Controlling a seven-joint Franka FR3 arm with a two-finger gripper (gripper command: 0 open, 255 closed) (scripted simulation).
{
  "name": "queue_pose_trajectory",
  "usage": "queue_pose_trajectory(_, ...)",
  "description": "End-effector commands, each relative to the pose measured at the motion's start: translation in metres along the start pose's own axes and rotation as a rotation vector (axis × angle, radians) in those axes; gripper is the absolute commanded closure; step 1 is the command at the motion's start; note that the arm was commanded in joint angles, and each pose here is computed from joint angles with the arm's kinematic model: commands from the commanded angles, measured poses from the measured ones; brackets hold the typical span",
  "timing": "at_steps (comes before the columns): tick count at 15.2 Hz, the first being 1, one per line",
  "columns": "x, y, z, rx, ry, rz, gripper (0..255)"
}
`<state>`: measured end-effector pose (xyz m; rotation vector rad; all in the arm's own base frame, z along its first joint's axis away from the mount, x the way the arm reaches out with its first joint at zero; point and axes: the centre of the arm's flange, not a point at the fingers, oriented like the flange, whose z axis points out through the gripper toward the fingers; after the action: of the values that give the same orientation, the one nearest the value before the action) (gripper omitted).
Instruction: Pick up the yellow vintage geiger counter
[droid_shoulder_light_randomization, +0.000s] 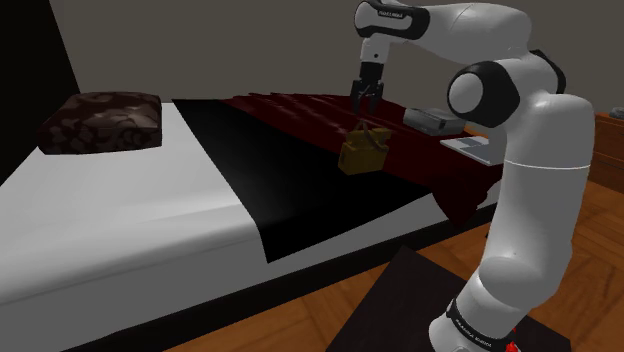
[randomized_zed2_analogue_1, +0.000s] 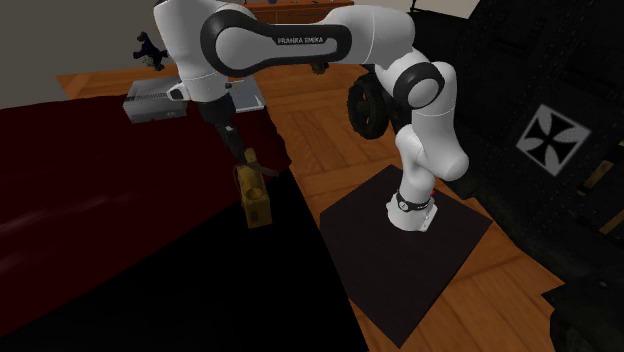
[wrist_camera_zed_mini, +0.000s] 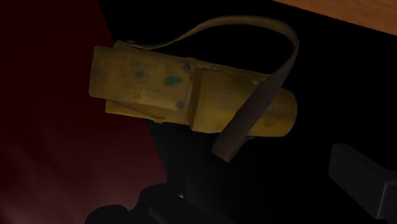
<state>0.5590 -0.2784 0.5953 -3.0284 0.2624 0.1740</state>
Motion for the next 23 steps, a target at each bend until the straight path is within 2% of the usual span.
queue_pose_trajectory(1, 0.009, 0.01, 0.004, -0.002, -0.004, 0.007, 0)
queue_pose_trajectory(9, 0.014, 0.013, 0.038, -0.002, -0.004, 0.007, 0)
queue_pose_trajectory(10, 0.014, 0.013, 0.038, -0.002, -0.004, 0.007, 255)
queue_pose_trajectory(19, 0.014, 0.013, 0.038, -0.002, -0.004, 0.007, 255)
queue_pose_trajectory(23, 0.011, 0.012, 0.017, -0.002, -0.004, 0.007, 255)
